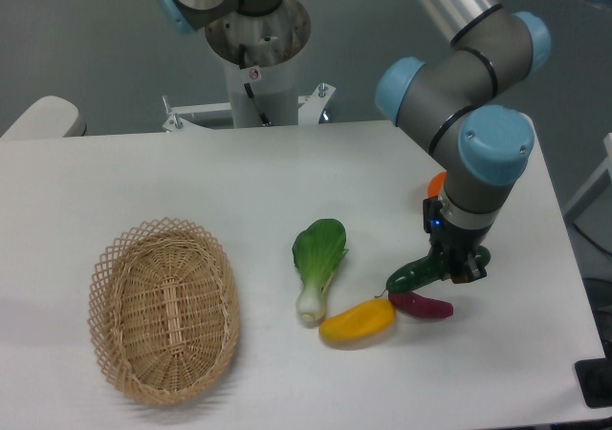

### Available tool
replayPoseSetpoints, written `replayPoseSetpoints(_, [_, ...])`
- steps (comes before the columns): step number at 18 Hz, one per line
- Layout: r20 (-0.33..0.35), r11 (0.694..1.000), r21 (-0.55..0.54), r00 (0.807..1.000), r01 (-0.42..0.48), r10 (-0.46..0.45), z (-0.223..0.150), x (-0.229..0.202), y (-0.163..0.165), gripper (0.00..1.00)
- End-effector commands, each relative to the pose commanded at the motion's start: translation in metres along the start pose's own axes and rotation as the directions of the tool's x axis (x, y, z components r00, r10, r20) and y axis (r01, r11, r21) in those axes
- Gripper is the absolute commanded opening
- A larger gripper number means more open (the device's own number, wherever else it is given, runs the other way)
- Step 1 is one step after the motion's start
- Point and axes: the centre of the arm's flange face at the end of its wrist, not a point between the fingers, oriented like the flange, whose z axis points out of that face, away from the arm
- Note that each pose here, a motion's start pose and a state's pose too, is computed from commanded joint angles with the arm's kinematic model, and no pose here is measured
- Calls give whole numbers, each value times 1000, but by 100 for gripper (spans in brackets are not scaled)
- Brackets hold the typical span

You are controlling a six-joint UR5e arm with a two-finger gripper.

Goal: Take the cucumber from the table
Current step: 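Lift the held cucumber up off the table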

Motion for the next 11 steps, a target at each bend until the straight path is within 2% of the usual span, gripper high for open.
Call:
replayPoseSetpoints(5, [12, 996, 38, 997, 80, -80, -15, 5, -42, 8])
replayPoseSetpoints(11, [5, 993, 45, 994, 111, -111, -23, 18, -75, 8])
